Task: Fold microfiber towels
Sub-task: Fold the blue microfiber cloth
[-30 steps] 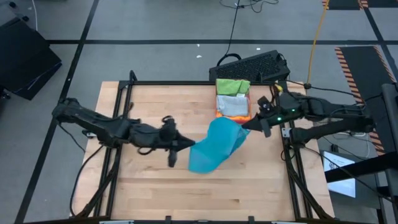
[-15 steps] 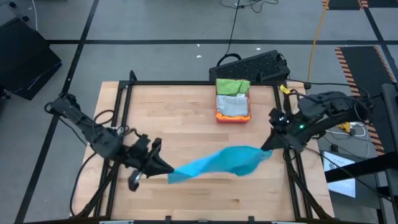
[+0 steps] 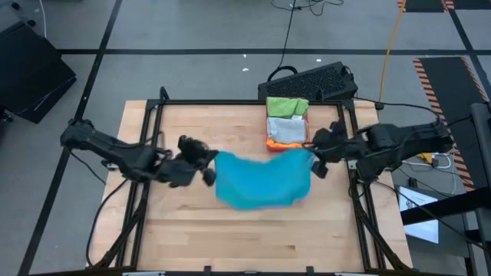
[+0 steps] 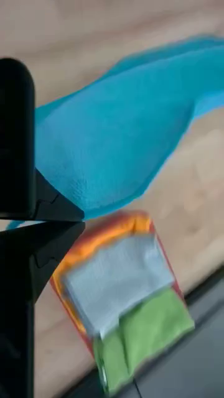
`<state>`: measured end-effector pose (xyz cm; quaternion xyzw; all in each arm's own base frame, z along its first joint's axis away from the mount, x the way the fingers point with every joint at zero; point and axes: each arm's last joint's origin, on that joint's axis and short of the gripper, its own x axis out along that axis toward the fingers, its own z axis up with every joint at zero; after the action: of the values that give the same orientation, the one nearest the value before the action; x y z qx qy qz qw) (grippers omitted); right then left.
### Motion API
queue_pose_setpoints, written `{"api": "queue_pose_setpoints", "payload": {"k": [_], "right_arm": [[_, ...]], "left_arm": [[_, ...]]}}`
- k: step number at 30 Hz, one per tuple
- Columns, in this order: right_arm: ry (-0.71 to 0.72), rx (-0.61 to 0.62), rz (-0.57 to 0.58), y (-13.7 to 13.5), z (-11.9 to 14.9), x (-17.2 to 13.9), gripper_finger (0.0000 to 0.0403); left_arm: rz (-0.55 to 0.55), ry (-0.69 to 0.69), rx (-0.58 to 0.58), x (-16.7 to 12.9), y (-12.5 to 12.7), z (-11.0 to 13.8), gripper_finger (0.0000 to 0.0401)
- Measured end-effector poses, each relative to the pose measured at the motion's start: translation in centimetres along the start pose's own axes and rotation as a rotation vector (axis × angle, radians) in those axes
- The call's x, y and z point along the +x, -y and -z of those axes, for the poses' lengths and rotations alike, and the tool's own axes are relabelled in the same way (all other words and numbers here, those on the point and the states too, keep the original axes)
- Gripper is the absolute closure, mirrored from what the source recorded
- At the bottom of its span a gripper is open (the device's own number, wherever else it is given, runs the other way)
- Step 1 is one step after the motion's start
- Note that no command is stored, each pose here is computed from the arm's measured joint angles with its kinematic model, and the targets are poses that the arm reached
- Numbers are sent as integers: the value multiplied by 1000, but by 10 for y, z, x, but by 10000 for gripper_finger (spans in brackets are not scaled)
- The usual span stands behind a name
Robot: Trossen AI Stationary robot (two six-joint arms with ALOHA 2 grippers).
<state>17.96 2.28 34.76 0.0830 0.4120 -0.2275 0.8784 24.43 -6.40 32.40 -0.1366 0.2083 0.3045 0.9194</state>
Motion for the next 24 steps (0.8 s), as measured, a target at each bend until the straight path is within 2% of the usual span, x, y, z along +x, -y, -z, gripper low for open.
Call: {"api": "queue_pose_setpoints", "payload": {"k": [3,5,9,14,17,19,20,22,24], "right_arm": [[-21,9,1,0,8,26,403],[-70,44,-115,-3,10,31,403],[-173,102,-391,-14,9,17,403],[-225,128,-742,-25,-2,-27,403],[-238,131,-923,-29,-8,-51,403],[-213,120,-974,-28,-12,-62,403],[-193,110,-971,-27,-12,-63,403],[-140,81,-900,-22,-12,-60,403],[-76,41,-776,-19,-11,-50,403]], "left_arm": [[29,-69,-30,24,-4,4,396],[138,-126,-67,28,0,2,398],[509,-121,-150,12,24,-9,397],[970,-49,-282,-32,57,-20,397],[1181,-46,-324,-57,70,-20,399],[1188,-48,-294,-63,72,-16,398],[1133,-44,-270,-63,69,-15,397],[966,-39,-210,-58,62,-8,398],[776,-52,-163,-46,52,-3,399]]}}
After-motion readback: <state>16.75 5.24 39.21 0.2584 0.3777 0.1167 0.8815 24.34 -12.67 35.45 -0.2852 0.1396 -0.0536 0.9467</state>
